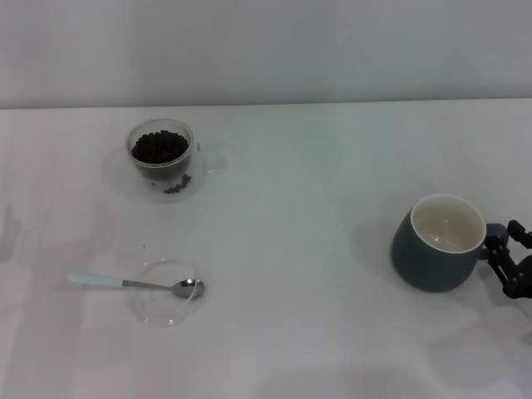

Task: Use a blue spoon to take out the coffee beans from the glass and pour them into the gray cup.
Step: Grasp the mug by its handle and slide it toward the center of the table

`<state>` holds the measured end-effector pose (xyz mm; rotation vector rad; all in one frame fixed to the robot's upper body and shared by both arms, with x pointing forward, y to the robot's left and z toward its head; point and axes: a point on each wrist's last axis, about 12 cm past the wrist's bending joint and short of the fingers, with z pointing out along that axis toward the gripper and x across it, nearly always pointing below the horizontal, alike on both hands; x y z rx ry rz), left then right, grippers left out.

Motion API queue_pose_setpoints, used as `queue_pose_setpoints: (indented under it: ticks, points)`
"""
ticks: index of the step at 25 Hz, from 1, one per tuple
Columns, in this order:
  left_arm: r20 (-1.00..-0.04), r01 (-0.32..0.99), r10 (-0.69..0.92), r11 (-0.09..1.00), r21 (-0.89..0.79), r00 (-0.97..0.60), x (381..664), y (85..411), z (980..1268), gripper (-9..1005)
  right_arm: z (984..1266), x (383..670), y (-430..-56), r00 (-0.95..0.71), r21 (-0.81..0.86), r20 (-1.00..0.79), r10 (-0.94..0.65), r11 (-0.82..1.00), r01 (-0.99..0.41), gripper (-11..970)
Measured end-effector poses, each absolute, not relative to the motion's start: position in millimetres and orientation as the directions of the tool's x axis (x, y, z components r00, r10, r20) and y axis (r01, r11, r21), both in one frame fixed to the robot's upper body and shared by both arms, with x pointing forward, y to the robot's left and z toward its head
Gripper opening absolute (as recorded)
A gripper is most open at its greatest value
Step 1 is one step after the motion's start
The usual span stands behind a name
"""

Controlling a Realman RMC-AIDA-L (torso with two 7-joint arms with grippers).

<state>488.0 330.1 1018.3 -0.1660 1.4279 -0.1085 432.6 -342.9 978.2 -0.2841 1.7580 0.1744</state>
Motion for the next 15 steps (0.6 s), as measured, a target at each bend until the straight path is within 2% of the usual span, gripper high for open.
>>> queue_pose_setpoints:
  ticks: [2, 13, 15]
  points:
    - [-0.975, -0.024, -0.174, 0.984, -0.179, 0.141, 488.3, 330.0, 1018.4, 786, 978.4, 434.2, -340.9, -0.185, -0.038, -0.978, -0.096, 0.955, -0.293, 417]
    - [-0.974, -0.027, -0.175, 0.983, -0.18, 0.141, 488.2, 330.4, 1018.4, 786, 977.5, 438.3, -338.2, -0.194, -0.045, -0.975, -0.107, 0.953, -0.3, 379]
    - [-0.974, -0.027, -0.174, 0.983, -0.18, 0.141, 488.1, 330.4, 1018.4, 786, 977.5, 438.5, -338.0, -0.194, -0.046, -0.975, -0.108, 0.953, -0.3, 345]
